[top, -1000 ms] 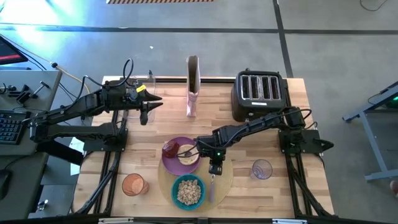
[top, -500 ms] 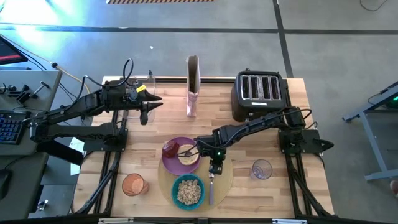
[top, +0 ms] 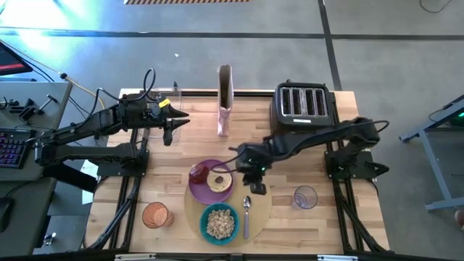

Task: Arrange a breakfast setting
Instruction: Return to Home Position

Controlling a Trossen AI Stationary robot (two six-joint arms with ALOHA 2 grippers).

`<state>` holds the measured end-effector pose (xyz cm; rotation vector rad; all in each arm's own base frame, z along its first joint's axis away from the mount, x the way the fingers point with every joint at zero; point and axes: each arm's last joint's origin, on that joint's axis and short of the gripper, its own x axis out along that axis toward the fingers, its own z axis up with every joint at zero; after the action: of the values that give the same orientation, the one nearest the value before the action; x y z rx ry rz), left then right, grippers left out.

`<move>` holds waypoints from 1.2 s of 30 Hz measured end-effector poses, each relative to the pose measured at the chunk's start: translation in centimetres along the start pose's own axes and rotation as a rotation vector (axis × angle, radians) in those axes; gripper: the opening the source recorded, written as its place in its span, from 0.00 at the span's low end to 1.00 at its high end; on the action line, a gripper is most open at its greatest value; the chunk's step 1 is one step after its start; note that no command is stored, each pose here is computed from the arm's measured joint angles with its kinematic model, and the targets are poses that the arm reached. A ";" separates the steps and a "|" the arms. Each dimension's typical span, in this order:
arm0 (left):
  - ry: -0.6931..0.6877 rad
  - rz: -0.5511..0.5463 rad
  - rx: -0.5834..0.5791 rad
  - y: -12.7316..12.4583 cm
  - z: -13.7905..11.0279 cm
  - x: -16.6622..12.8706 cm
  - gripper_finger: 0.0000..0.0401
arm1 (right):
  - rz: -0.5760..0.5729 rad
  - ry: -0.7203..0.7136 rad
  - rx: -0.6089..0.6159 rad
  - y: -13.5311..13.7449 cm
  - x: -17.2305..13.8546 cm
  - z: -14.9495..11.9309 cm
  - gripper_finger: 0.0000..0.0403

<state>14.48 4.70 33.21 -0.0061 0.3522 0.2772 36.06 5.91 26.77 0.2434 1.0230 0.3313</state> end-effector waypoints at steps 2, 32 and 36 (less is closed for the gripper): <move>0.000 0.000 0.000 0.0 0.0 0.0 0.22 | -0.060 -0.052 -0.059 0.5 -2.1 0.0 0.15; 0.000 0.000 0.000 0.0 0.0 0.0 0.22 | -0.295 -0.839 -0.107 -0.2 -8.9 -21.3 0.15; 0.000 0.000 0.000 0.0 0.0 0.0 0.22 | -0.304 -0.879 -0.178 -0.6 -9.0 -22.8 0.15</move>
<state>14.48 4.70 33.21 -0.0061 0.3518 0.2773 12.17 2.98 22.27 0.0506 0.1508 0.0160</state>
